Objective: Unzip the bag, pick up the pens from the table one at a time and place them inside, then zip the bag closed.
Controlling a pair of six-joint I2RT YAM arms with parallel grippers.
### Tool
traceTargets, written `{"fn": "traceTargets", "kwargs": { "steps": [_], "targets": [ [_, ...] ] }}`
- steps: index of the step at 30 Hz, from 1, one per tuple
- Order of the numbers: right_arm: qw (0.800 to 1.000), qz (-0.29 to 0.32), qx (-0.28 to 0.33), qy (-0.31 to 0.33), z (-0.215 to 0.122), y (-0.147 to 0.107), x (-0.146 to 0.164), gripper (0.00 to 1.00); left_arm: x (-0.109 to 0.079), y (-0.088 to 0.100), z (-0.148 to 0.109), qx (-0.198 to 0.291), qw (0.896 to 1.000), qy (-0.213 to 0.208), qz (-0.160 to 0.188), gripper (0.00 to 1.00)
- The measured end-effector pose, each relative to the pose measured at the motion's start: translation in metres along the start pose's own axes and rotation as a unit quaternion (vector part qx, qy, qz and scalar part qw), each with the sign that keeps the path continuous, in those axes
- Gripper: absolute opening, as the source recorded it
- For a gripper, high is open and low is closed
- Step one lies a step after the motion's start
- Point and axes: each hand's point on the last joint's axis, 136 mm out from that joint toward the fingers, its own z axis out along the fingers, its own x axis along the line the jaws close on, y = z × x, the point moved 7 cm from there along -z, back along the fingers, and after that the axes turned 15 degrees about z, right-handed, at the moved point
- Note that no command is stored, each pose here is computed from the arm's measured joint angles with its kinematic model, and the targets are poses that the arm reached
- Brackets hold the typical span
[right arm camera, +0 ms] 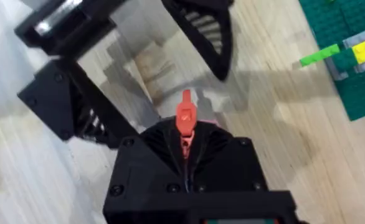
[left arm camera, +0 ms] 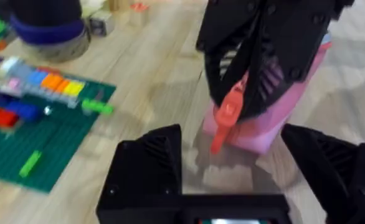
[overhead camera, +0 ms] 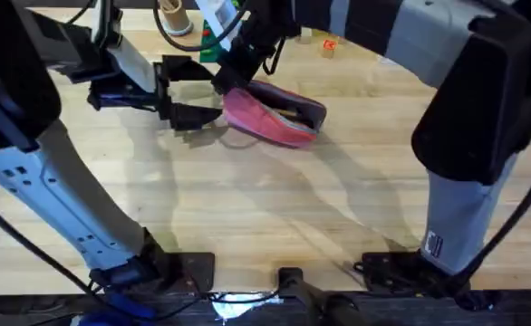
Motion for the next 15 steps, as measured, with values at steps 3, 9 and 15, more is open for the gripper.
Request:
{"fn": "traceTargets", "kwargs": {
  "steps": [3, 9, 15],
  "targets": [
    [1.000, 0.000, 0.000, 0.000, 0.000, 0.000, 0.000, 0.034, 0.000, 0.004, 0.013, -0.011, 1.000, -0.013, 0.013, 0.993],
    [1.000, 0.000, 0.000, 0.000, 0.000, 0.000, 0.000, 0.035, -0.003, 0.009, 0.035, -0.016, 0.998, -0.041, 0.035, 0.987],
    [1.000, 0.000, 0.000, 0.000, 0.000, 0.000, 0.000, 0.034, -0.001, 0.008, 0.035, -0.015, 0.998, -0.039, 0.043, 0.681]
  ]
}}
